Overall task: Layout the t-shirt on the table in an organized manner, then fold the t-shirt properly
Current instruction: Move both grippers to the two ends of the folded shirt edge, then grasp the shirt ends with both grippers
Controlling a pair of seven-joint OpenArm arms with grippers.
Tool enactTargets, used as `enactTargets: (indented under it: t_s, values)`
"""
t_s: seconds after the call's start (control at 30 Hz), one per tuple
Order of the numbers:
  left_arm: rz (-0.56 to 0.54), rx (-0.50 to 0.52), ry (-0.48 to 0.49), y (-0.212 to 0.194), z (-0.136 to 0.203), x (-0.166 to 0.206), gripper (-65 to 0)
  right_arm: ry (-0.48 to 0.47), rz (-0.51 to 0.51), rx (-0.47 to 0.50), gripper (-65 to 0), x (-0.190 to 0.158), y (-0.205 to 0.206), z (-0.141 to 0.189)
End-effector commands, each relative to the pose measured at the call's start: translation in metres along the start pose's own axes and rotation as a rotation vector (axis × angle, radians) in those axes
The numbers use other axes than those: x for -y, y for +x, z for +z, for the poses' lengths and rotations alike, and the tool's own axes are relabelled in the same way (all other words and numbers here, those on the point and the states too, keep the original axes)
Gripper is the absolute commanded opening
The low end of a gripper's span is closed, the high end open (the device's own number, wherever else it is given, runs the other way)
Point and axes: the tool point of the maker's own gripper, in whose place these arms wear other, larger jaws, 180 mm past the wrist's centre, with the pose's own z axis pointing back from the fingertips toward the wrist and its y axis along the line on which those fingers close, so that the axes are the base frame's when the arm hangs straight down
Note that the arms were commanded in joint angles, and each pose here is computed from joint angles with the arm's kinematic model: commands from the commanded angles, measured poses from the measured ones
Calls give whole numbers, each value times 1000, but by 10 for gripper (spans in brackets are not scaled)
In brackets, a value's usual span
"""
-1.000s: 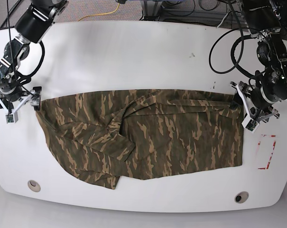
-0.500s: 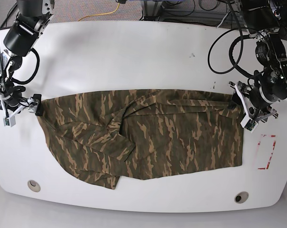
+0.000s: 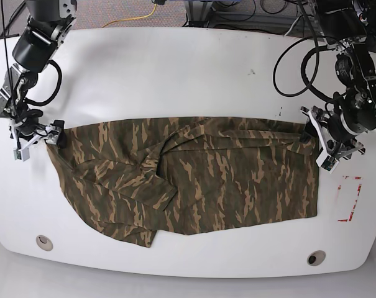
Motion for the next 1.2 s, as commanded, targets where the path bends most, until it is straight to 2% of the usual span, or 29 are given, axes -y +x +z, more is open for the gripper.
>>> enactTargets:
  t_s: [0.0, 0.1, 0.47, 0.7, 0.77, 0.93, 1.17]
  values:
    - [-18, 40, 19, 12, 7, -6, -319, 1, 12, 64, -2, 5, 21, 3]
    - [-18, 40, 19, 12, 7, -6, -319, 21, 31, 45, -16, -3, 15, -4]
    - [-13, 35, 25, 11, 6, -8, -319, 45, 54, 39, -339, -15, 13, -11]
    - [52, 20, 75, -4, 13, -30, -318, 61, 47, 36, -577, -22, 9, -15]
    - [57, -1, 90, -11, 15, -38, -318, 63, 45, 36, -598, -24, 9, -16]
    - [54, -98, 140, -36, 17, -58, -318, 63, 45, 36, -596, -24, 9, -16]
    - [70, -160, 147, -55, 14, -69, -315, 63, 46, 37, -596, -24, 9, -16]
